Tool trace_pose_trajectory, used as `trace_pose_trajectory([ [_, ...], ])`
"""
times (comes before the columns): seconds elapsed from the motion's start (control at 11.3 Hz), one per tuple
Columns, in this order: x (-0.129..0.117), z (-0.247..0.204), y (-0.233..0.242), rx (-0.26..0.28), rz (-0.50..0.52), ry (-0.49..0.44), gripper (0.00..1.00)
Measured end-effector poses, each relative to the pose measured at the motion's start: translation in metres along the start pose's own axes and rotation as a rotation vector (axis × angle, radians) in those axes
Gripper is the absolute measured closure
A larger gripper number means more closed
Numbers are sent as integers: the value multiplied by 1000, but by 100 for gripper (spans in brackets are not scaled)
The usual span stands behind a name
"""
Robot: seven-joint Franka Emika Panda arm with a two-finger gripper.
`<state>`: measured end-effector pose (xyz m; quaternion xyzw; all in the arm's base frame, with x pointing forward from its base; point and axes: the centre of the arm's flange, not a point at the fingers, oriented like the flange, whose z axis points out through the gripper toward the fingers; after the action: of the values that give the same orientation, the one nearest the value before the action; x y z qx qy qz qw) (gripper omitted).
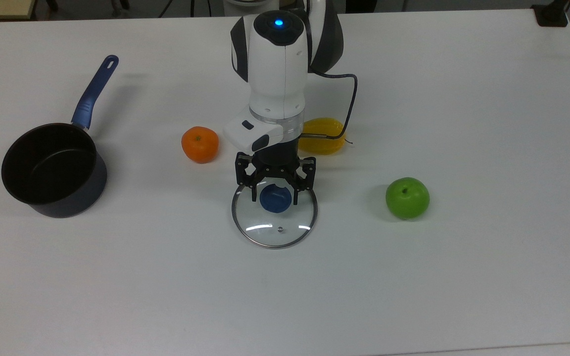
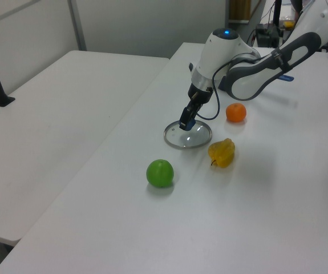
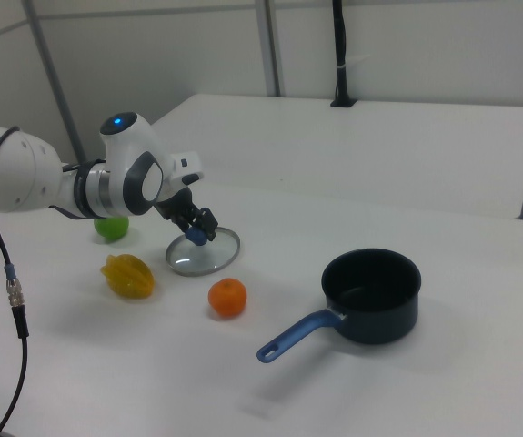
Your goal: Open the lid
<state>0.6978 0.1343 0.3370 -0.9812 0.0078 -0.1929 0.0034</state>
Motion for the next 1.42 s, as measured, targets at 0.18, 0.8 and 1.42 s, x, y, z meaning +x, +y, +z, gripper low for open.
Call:
trace_pose_trajectory([
  [0.18, -1, 2, 0, -1, 0, -3, 8],
  [0.8, 21, -106, 28, -86, 35, -101, 0],
  [1.42, -22, -283, 138, -66, -79, -385, 0],
])
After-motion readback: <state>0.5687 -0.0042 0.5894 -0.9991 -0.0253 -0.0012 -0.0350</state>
